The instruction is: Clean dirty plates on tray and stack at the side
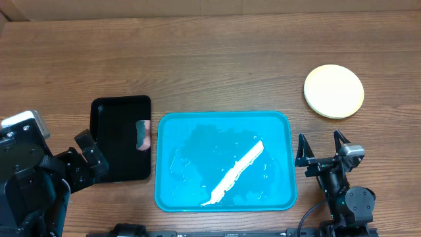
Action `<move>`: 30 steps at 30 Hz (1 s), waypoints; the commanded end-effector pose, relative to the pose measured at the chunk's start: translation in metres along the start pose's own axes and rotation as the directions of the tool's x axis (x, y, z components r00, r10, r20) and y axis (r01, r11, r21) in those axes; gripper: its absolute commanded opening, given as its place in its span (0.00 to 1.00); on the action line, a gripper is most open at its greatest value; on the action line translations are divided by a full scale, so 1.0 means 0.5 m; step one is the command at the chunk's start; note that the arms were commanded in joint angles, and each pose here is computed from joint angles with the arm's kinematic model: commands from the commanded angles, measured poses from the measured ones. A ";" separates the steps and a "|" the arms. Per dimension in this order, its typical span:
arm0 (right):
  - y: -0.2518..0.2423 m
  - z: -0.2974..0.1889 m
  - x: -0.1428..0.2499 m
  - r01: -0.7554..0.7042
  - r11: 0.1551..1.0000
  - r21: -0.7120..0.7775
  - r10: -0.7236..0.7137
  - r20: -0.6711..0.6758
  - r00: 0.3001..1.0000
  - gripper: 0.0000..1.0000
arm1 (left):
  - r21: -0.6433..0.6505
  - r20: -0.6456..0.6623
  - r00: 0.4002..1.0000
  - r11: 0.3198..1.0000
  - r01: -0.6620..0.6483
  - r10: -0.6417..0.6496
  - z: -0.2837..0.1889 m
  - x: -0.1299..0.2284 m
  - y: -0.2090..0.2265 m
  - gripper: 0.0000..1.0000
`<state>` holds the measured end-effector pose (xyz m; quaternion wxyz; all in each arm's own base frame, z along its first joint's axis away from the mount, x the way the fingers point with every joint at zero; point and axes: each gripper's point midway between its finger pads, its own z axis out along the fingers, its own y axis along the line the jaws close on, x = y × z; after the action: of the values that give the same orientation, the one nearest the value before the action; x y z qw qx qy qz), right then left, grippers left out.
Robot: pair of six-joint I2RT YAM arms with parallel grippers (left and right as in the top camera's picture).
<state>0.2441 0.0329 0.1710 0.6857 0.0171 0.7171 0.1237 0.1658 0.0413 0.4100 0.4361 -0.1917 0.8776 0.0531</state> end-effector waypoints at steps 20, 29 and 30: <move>0.000 0.000 0.002 0.005 1.000 -0.002 -0.005 0.007 1.000 1.00 | -0.017 -0.006 1.000 1.000 0.010 -0.010 -0.002 0.005 0.007 1.00; 0.000 0.000 0.002 0.005 1.000 -0.002 -0.005 0.007 1.000 1.00 | 0.017 0.074 0.996 0.999 0.040 -0.041 0.000 -0.036 -0.009 1.00; 0.000 0.000 0.002 0.005 1.000 -0.002 -0.005 0.007 1.000 1.00 | 0.035 0.116 0.992 0.998 0.055 -0.059 0.000 -0.058 -0.017 1.00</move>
<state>0.2442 0.0329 0.1711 0.6859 0.0172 0.7170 0.1236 0.1796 0.0400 0.4274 0.4760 -0.1960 0.8564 0.0401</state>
